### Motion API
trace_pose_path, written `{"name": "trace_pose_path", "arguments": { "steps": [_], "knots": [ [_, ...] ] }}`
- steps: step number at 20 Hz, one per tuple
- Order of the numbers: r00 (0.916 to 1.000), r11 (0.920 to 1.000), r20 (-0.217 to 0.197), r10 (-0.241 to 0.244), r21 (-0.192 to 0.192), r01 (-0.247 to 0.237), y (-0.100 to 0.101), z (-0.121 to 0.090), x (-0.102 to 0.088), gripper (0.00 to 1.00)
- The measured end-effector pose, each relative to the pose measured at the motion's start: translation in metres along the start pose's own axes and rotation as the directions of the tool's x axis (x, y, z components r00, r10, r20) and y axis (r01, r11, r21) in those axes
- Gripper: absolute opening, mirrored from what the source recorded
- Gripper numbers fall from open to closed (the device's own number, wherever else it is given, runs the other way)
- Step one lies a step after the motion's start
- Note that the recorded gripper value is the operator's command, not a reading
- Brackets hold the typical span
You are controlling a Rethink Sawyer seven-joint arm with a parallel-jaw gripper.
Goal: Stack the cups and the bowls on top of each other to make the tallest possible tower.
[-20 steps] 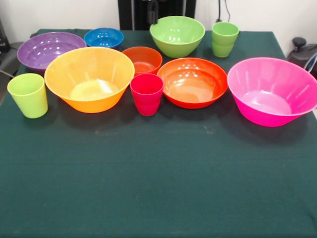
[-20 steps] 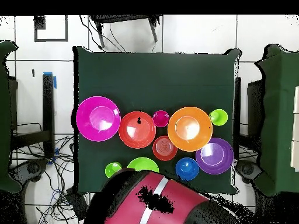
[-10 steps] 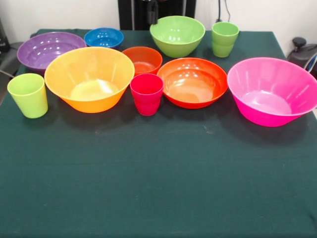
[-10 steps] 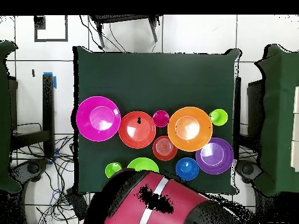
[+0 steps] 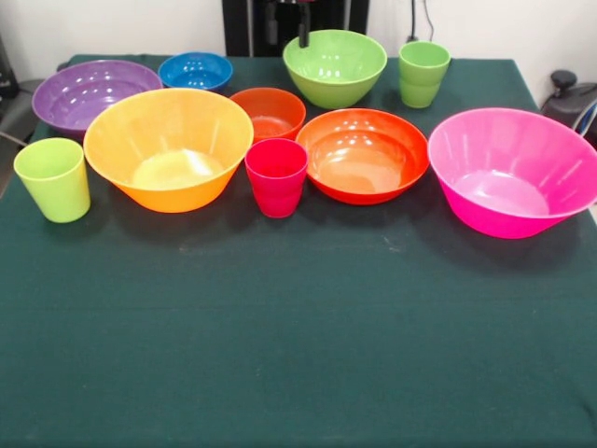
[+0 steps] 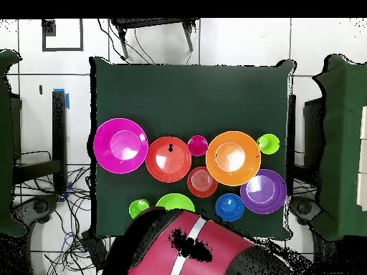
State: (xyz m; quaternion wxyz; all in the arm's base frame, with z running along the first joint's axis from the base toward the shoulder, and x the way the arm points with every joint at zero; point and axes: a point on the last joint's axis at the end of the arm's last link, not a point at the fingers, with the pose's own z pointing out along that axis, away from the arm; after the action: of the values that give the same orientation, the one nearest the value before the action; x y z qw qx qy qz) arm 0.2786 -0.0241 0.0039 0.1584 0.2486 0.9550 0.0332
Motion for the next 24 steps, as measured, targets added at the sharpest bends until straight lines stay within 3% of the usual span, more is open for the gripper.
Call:
{"name": "trace_pose_path", "arguments": {
  "steps": [24],
  "knots": [
    [0.9999,0.9999,0.012,-0.011,-0.003,0.011,-0.0022,0.0092,-0.0068,1.0]
  ]
}}
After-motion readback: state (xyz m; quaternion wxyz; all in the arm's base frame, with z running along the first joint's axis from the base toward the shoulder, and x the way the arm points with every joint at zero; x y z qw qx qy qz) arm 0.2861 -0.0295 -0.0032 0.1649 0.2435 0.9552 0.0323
